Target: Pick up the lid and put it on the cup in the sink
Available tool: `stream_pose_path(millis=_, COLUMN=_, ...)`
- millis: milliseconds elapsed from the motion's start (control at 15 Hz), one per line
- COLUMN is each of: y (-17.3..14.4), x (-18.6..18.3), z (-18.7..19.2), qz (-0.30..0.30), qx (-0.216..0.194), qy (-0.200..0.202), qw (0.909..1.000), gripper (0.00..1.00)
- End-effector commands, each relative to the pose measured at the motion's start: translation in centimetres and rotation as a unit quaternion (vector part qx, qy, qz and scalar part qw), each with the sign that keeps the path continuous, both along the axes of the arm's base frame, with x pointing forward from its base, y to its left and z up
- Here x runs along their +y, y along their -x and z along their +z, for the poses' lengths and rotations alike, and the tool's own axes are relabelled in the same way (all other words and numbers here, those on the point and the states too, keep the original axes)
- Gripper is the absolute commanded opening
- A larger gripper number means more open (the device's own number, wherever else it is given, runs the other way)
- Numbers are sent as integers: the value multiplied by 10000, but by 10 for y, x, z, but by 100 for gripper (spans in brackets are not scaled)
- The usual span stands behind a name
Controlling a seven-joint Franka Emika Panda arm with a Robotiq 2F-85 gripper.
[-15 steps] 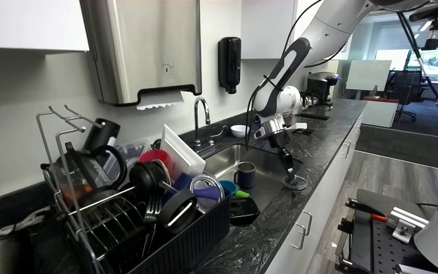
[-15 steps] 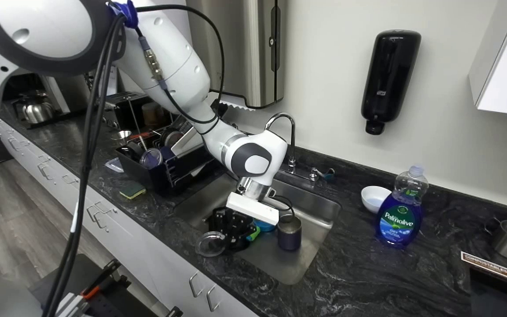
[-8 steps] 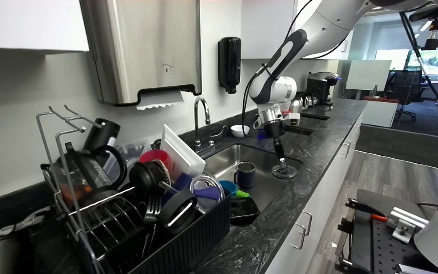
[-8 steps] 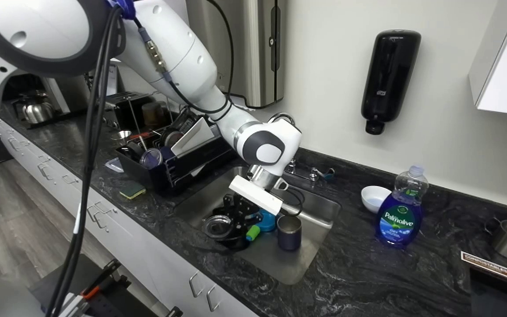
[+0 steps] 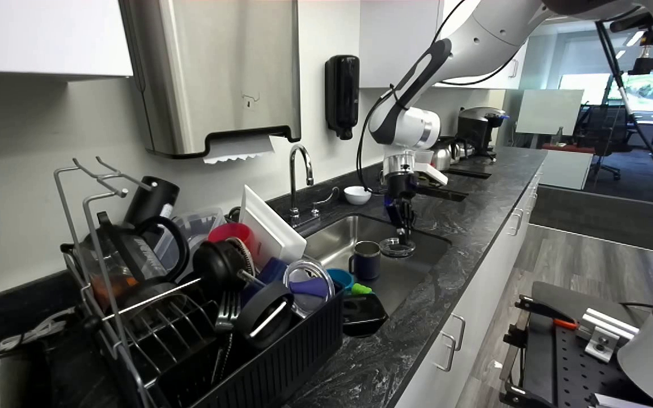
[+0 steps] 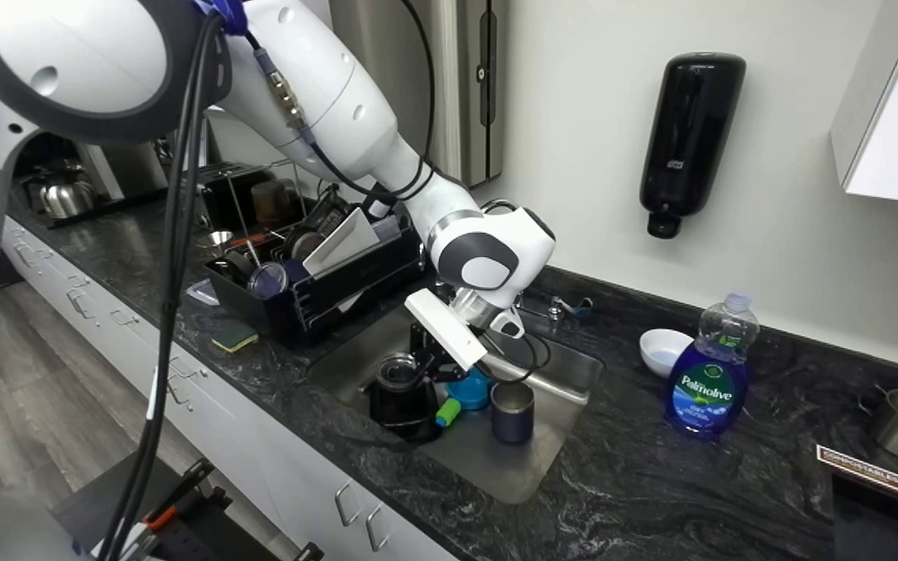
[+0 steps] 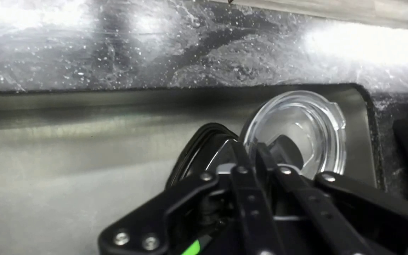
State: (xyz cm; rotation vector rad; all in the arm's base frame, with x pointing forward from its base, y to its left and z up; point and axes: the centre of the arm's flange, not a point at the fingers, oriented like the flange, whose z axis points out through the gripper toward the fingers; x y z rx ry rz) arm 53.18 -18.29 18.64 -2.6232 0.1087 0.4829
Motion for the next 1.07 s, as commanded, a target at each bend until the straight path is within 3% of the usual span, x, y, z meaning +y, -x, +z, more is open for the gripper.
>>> stream_pose_path(millis=0, y=-16, x=-16, z=-8, qz=-839, qx=106, qy=-22, qw=9964, gripper=2)
stream_pose_path(millis=400, y=-40, x=-50, z=-25, qz=-2133, qx=51, qy=208, qw=9767, gripper=2)
stream_pose_path(millis=1000, y=-48, x=-55, z=-45, qz=-3072, qx=-262, qy=795, qw=9480, gripper=2)
